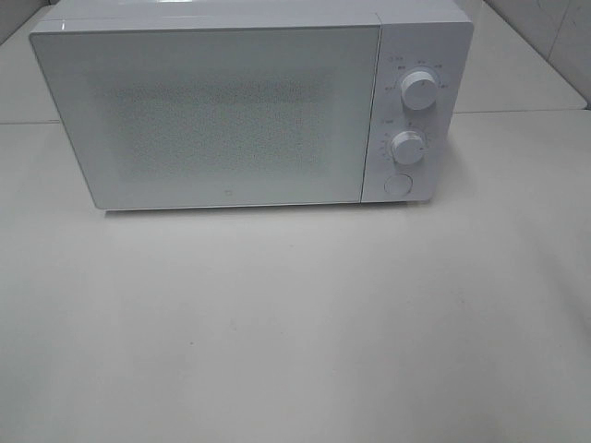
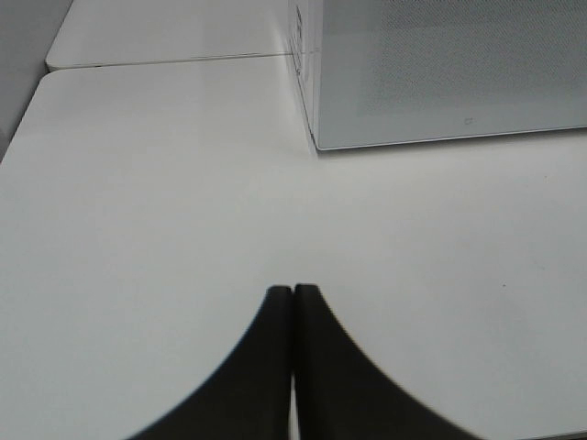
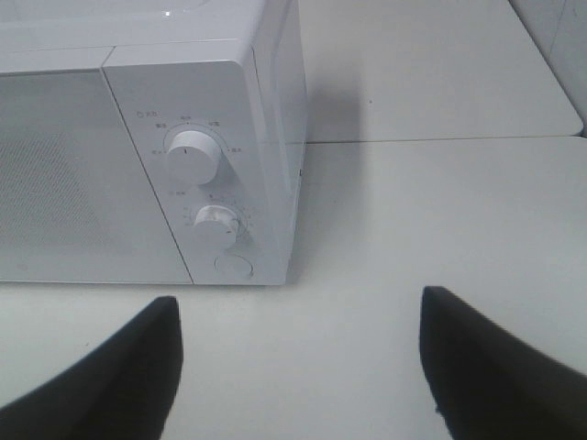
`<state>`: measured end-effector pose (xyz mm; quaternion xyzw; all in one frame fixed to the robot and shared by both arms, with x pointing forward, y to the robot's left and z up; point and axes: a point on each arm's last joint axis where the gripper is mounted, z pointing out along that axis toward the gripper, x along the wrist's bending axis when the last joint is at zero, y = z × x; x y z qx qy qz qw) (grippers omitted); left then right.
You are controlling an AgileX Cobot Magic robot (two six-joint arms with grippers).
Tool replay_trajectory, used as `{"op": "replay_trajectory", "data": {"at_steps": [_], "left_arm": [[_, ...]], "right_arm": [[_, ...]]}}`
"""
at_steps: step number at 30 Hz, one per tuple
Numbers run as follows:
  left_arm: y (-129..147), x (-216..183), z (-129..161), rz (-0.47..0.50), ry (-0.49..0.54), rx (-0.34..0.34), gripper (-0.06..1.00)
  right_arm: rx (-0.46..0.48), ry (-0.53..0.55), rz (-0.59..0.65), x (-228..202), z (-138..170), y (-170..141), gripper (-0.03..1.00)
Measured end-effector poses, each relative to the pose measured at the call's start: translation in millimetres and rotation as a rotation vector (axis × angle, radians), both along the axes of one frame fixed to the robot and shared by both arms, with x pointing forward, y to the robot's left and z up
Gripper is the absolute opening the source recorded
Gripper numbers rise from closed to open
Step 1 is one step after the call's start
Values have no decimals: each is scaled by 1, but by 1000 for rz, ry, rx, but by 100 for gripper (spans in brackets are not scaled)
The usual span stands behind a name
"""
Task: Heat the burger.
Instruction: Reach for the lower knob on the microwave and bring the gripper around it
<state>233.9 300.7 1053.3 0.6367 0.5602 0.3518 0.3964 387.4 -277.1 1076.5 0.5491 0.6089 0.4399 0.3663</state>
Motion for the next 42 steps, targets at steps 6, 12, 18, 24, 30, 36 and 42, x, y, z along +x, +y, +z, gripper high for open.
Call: {"op": "replay_trajectory", "data": {"at_steps": [6,12,18,24,30,36,42], "left_arm": [[0,0,0,0,0,0,0],[0,0,0,0,0,0,0],[0,0,0,0,0,0,0],[0,0,0,0,0,0,0],[0,0,0,0,0,0,0],[0,0,0,0,0,0,0],[0,0,0,0,0,0,0]], "right_arm": [[16,-31,-2,37,-12,6,71],[28,-101,-2,77,-32,11,71],[29,-113,-2,105,-58,16,71],[7,-93,27,121,-84,21,71],[5,-88,115,129,-107,45,71],[44,-90,129,131,-126,70,71],[2,-134,107,131,-140,88,71]]}}
